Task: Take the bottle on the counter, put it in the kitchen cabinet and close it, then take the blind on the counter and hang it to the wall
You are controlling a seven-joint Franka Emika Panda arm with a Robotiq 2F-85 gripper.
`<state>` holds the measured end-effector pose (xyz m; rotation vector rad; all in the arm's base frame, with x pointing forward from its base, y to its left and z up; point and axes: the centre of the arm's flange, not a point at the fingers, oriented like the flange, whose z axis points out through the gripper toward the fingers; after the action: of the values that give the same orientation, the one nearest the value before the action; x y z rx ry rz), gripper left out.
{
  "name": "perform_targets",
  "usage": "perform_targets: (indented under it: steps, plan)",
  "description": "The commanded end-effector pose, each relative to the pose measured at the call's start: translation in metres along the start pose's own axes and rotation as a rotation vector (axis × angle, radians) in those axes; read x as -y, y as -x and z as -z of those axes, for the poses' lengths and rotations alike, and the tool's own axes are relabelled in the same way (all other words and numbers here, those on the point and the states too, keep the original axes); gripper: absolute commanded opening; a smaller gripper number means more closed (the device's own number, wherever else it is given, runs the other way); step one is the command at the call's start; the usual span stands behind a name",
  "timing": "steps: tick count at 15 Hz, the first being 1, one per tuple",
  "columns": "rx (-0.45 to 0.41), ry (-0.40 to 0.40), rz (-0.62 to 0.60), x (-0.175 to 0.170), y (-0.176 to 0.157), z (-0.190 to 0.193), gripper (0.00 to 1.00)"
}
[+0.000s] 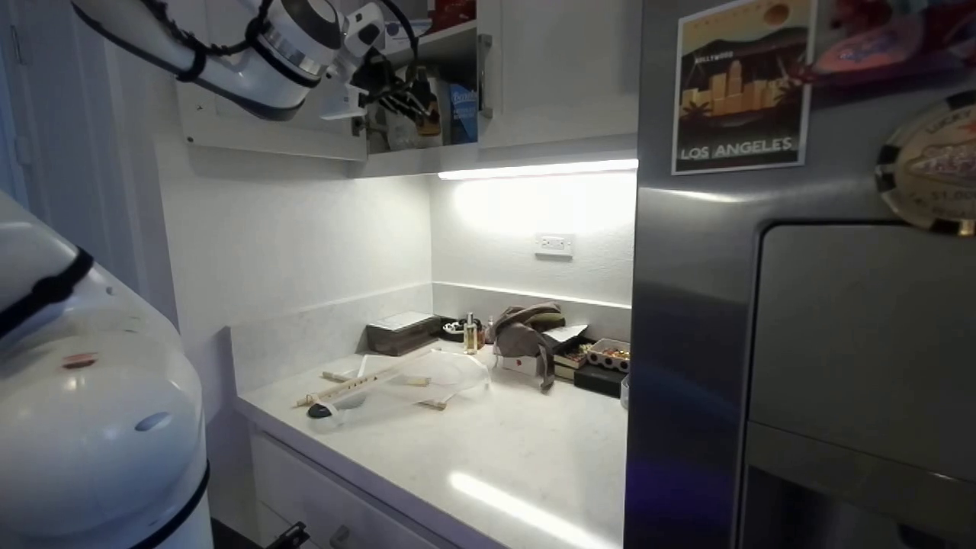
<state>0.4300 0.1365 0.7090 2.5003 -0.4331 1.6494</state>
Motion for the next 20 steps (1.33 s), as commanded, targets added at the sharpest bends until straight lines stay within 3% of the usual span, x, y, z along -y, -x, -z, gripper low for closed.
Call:
perform_targets:
  steps: [1, 10, 16, 20]
  plan:
    - [-0.006, 0.029, 0.018, 0.016, -0.026, -0.015, 0.27]
    - [0.007, 0.041, 0.071, 0.033, -0.053, -0.047, 0.27]
    - [0.043, 0.007, 0.108, 0.065, -0.049, -0.061, 0.27]
    - [0.065, 0.022, 0.127, 0.065, -0.049, -0.077, 0.27]
